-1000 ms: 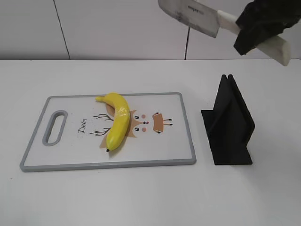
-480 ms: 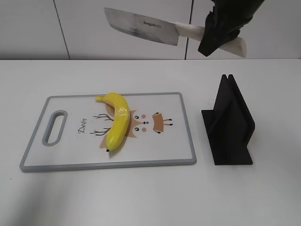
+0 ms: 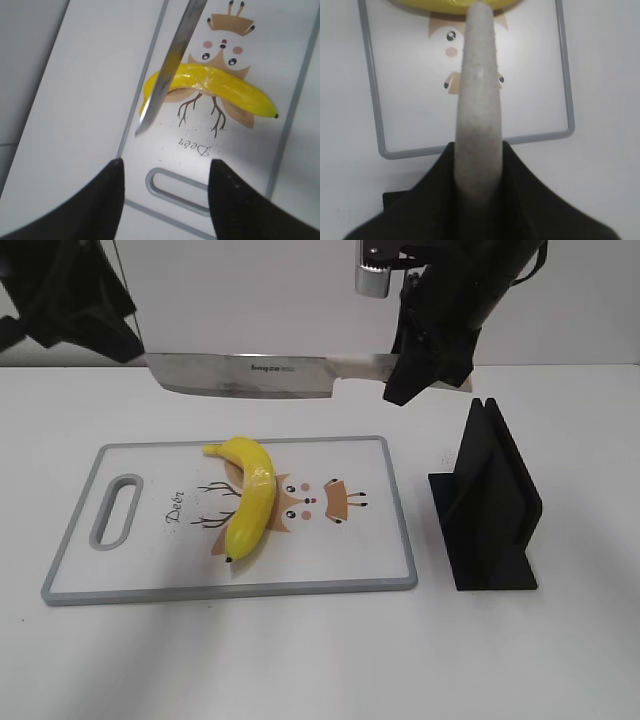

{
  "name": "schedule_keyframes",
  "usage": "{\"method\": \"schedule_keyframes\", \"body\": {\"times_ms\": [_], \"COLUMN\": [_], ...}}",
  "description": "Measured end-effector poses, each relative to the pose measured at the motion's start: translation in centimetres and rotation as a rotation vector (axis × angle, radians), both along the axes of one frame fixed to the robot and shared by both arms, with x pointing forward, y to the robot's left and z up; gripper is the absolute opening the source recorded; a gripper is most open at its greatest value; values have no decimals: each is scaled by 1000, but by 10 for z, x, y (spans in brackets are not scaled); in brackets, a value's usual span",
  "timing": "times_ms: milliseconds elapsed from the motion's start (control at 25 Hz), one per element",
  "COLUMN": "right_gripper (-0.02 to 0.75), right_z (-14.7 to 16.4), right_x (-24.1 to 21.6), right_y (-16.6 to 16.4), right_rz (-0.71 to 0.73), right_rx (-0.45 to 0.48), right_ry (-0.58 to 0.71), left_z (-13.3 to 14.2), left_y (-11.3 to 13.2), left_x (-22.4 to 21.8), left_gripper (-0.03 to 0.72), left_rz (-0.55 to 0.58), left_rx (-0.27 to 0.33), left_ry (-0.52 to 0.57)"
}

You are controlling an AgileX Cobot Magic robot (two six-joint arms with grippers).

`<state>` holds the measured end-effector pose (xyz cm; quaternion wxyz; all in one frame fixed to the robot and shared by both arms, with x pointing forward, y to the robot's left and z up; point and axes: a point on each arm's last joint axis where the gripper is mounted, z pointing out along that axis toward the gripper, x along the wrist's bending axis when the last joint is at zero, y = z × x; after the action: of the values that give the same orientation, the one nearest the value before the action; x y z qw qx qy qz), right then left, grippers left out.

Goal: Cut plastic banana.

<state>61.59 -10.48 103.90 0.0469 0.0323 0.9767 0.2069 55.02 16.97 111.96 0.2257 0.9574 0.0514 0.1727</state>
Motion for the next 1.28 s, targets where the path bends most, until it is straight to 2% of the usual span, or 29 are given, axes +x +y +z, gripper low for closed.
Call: {"method": "schedule_keyframes", "body": {"times_ms": [160,280,440,560,640,760,880,1120,1280], "right_gripper": [167,167,167,167,167,167,167,167,167], "right_z": [-2,-6,-16,-23,-24,-22,-22,-32,-56], "right_x": [1,3,6,8,10,11,13,15,21], "right_y": [6,8,10,12,13,14,14,15,16], "right_rz": [51,69,95,97,97,90,95,106,90], "right_rx": [58,65,68,69,74,90,85,71,48], "right_ry": [2,-7,2,16,19,7,-12,1,57], "left_z": [-27,-41,-55,-62,-65,-71,-77,-93,-120], "left_y": [-10,-13,-17,-18,-19,-20,-21,-23,-28], "left_x": [16,25,36,41,42,46,48,52,59], "left_gripper": [499,492,441,340,232,109,17,-9,-9], "left_rz": [-55,-63,-53,-48,-49,-44,-56,-65,-59], "left_rx": [-6,1,-3,-4,-2,-2,7,17,15], "left_ry": [55,70,68,72,81,87,100,147,217]}}
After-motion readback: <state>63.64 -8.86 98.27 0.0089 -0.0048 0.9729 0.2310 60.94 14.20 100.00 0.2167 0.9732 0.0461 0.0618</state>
